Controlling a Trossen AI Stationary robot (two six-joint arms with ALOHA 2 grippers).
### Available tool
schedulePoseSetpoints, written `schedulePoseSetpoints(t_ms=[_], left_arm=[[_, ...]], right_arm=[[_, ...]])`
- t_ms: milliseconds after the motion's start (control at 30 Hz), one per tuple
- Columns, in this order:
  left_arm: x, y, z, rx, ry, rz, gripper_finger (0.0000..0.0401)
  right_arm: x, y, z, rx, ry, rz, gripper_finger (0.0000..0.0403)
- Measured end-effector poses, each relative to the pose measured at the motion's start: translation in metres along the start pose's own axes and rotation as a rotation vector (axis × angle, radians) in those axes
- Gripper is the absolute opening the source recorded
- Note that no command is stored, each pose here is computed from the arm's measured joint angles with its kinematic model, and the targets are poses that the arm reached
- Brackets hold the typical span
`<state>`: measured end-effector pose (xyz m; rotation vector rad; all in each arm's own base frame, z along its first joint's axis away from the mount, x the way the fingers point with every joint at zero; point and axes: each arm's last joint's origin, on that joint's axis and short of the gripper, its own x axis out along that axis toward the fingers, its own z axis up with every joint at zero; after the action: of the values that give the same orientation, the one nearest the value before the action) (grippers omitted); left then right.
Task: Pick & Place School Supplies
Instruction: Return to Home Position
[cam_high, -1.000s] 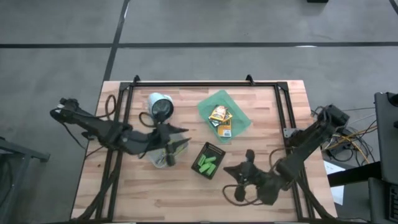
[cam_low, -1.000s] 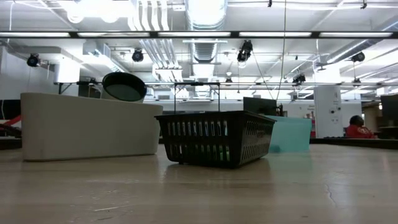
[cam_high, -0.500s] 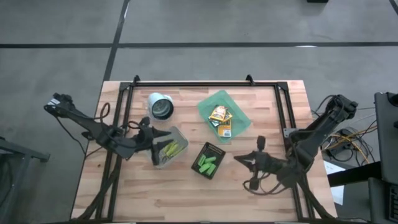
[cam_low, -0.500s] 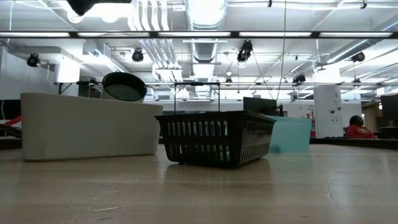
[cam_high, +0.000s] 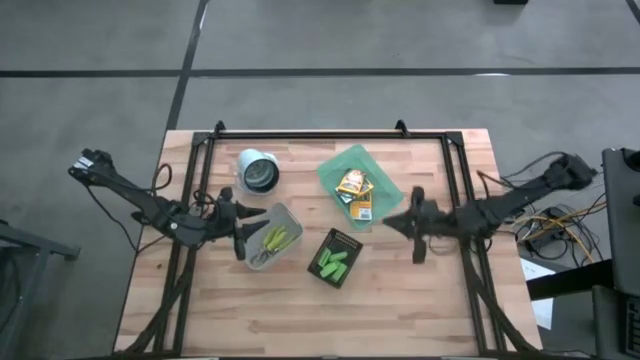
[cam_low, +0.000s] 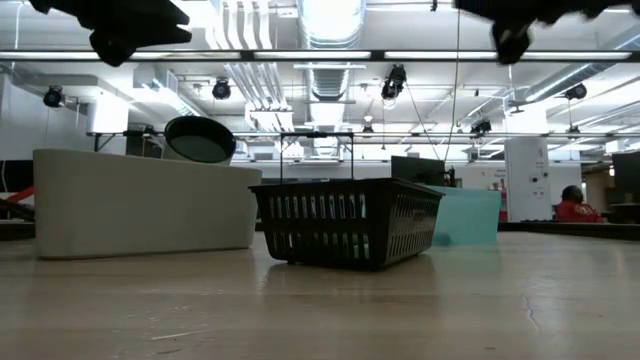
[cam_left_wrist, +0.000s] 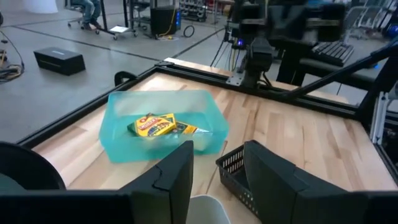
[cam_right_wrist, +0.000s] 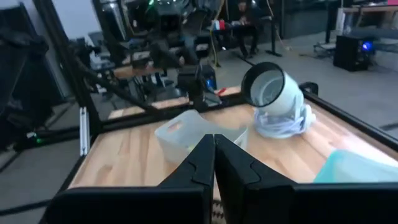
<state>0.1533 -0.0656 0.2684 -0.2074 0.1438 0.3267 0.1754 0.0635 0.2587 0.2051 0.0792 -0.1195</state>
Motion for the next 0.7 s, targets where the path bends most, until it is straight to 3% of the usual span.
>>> schedulePoseSetpoints(t_ms=[300, 500, 700], left_arm=[[0.003, 0.007, -0.025, 0.026, 0.02, 0.017, 0.0147], [-0.001, 0.025, -0.049, -0.038, -0.012, 0.139, 0.0147], [-0.007, 0.04, -0.074, -0.099, -0.01, 0.085, 0.0147]], right_arm=[[0.01, -0.073, -0.008, 0.026, -0.009, 0.028, 0.0008], [-0.002, -0.089, -0.016, 0.033, -0.043, -0.022, 0.0008], [-0.015, -0.092, -0.031, 0.068, -0.063, -0.019, 0.0008]])
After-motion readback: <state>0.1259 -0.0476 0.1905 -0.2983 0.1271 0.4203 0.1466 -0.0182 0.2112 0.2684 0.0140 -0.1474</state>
